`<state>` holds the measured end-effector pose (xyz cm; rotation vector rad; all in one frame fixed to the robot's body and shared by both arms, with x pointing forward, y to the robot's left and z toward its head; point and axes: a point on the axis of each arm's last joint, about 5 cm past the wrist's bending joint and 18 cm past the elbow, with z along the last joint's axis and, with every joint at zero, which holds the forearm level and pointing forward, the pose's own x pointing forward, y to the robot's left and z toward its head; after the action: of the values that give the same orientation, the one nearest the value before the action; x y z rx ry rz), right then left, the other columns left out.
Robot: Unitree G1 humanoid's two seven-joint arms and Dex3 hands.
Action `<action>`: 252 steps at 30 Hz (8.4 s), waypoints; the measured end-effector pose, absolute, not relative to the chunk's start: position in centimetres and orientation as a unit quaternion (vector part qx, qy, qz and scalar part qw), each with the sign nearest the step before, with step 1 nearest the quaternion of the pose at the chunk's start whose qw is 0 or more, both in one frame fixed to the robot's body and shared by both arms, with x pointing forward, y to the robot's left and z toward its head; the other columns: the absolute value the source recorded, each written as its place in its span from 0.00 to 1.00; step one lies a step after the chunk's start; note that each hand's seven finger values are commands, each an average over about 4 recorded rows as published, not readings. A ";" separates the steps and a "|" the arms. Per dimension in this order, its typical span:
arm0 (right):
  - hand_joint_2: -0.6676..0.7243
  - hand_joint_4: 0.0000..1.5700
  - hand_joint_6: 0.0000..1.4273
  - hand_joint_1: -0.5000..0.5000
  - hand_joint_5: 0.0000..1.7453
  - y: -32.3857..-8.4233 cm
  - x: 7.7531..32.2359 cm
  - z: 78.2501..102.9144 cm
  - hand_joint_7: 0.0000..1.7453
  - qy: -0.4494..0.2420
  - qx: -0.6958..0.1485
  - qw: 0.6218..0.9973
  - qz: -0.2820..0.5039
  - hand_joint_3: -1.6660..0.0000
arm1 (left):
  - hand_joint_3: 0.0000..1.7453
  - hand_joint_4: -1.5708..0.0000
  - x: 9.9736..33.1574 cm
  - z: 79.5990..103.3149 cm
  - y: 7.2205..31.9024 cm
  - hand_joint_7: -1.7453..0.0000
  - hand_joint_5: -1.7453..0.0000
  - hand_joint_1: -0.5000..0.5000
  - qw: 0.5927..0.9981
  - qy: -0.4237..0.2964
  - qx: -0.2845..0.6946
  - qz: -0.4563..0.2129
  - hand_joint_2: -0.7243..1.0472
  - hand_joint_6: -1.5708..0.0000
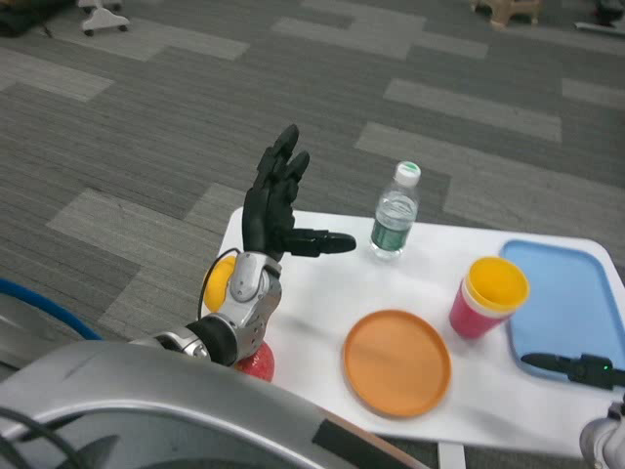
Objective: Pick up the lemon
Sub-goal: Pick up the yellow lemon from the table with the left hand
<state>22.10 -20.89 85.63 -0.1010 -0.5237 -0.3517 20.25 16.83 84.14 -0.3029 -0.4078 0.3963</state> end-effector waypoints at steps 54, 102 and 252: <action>0.73 0.24 0.00 0.33 0.00 -20.9 22.0 85.4 0.00 -0.252 -0.058 0.951 -0.168 1.00 | 0.05 1.00 17.6 88.1 21.3 0.84 0.59 1.00 0.911 -0.278 -0.112 0.282 0.58 0.95; 0.73 0.22 0.00 0.38 0.00 -21.5 21.7 84.8 0.00 -0.229 -0.092 0.956 -0.156 1.00 | 0.05 1.00 12.9 86.4 28.8 0.84 0.65 1.00 0.995 0.006 -0.091 0.037 0.80 0.97; 0.68 0.22 0.00 0.38 0.00 -21.0 20.9 84.2 0.00 -0.219 -0.079 0.960 -0.153 1.00 | 0.05 1.00 15.2 81.3 27.6 0.80 0.56 1.00 0.986 0.118 0.093 -0.067 0.40 1.00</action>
<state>20.93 -21.01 84.19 -0.1605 -0.4445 -0.3097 15.21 27.56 81.31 0.1869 0.2380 -0.1350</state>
